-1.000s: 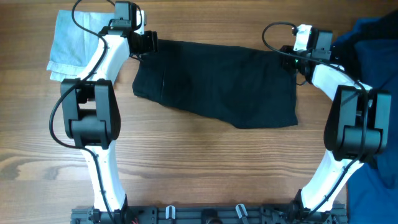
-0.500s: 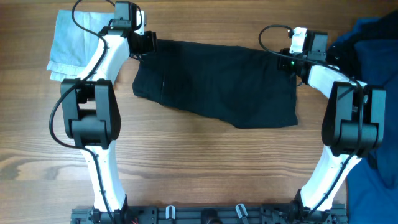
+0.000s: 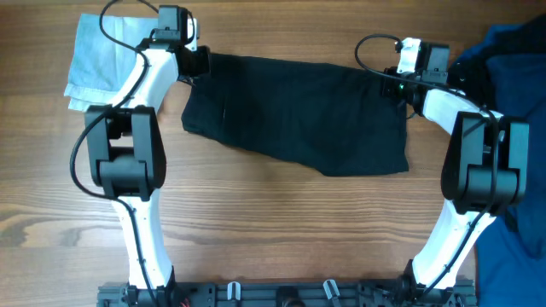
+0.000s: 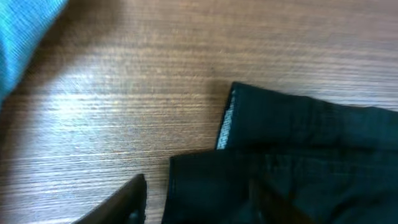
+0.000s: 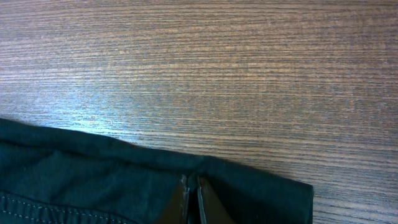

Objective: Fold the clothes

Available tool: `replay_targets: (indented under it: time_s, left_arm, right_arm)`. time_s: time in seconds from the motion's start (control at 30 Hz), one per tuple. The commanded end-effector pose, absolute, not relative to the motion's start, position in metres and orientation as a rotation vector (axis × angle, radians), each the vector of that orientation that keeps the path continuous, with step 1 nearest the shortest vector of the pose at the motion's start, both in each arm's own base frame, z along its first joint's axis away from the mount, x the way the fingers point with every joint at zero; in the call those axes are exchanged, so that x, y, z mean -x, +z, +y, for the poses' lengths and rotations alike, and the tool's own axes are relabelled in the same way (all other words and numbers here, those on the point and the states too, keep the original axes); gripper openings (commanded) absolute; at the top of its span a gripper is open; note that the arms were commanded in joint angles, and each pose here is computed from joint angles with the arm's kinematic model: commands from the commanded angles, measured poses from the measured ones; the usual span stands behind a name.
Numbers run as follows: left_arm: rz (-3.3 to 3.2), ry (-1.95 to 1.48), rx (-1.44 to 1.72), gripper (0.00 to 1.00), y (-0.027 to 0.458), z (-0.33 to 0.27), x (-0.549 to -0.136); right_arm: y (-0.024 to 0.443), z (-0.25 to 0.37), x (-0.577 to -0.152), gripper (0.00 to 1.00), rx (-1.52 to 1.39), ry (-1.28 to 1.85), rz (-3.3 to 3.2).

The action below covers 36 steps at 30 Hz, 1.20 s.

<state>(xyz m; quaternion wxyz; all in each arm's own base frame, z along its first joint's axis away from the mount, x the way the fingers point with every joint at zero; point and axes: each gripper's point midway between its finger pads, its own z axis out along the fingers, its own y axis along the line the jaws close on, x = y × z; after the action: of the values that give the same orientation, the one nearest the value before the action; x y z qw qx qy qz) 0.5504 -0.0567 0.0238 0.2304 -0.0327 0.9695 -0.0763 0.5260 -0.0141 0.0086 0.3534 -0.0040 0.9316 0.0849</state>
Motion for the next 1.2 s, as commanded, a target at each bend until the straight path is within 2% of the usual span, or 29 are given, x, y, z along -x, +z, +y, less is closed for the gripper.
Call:
replay_targets:
  time_s: [0.0,0.1,0.13,0.17,0.2,0.3,0.33,0.37,0.4,0.47,0.53,0.7,0.8,0.93,1.17]
  left_arm:
    - [2.690,-0.185,0.105,0.43,0.010,-0.050,-0.550]
    - [2.692,-0.212,0.099,0.37,0.011,-0.054,-0.550]
    - [2.694,-0.234,0.094,0.40,0.011,-0.057,-0.549]
    - [2.694,-0.234,0.094,0.57,0.011,-0.057,-0.549]
    - [2.696,-0.233,0.094,0.58,0.011,-0.057,-0.548]
    - [2.719,-0.231,0.096,0.44,0.008,-0.056,-0.543]
    - [2.722,-0.232,0.096,0.35,0.008,-0.056,-0.543]
    - [2.722,-0.232,0.097,0.16,0.008,-0.056,-0.543]
    - [2.719,-0.232,0.096,0.04,0.009,-0.056,-0.543]
    - [2.707,-0.233,0.095,0.04,0.017,-0.056,-0.544]
    - [2.657,-0.237,0.089,0.04,0.045,-0.057,-0.547]
    - [2.568,-0.243,0.078,0.04,0.120,-0.056,-0.538]
    - [2.617,-0.239,0.084,0.04,0.144,-0.054,-0.509]
    - [2.752,-0.230,0.101,0.04,0.155,-0.051,-0.462]
    - [2.916,-0.339,0.223,0.04,0.188,-0.059,-0.384]
  right_arm:
    - [0.004,-0.008,-0.525,0.04,0.012,0.248,2.421]
    - [0.004,-0.009,-0.525,0.04,0.012,0.248,2.420]
    - [0.004,-0.009,-0.525,0.05,0.012,0.248,2.421]
    - [0.004,-0.009,-0.525,0.06,0.012,0.248,2.420]
    - [0.004,-0.009,-0.525,0.06,0.012,0.248,2.420]
    - [0.004,-0.009,-0.525,0.06,0.012,0.248,2.420]
    - [0.004,-0.009,-0.525,0.06,0.012,0.248,2.420]
    - [0.004,-0.009,-0.525,0.04,0.012,0.248,2.420]
    - [0.004,-0.009,-0.525,0.04,0.012,0.247,2.420]
    - [0.008,-0.009,-0.528,0.04,0.015,0.245,2.404]
    - [0.027,-0.009,-0.532,0.04,0.015,0.241,2.367]
    - [0.112,-0.007,-0.519,0.04,-0.015,0.251,2.290]
    - [0.154,-0.004,-0.482,0.04,-0.021,0.258,2.332]
    - [0.171,0.006,-0.422,0.04,-0.040,0.312,2.474]
    - [0.157,0.020,-0.310,0.04,-0.126,0.405,2.853]
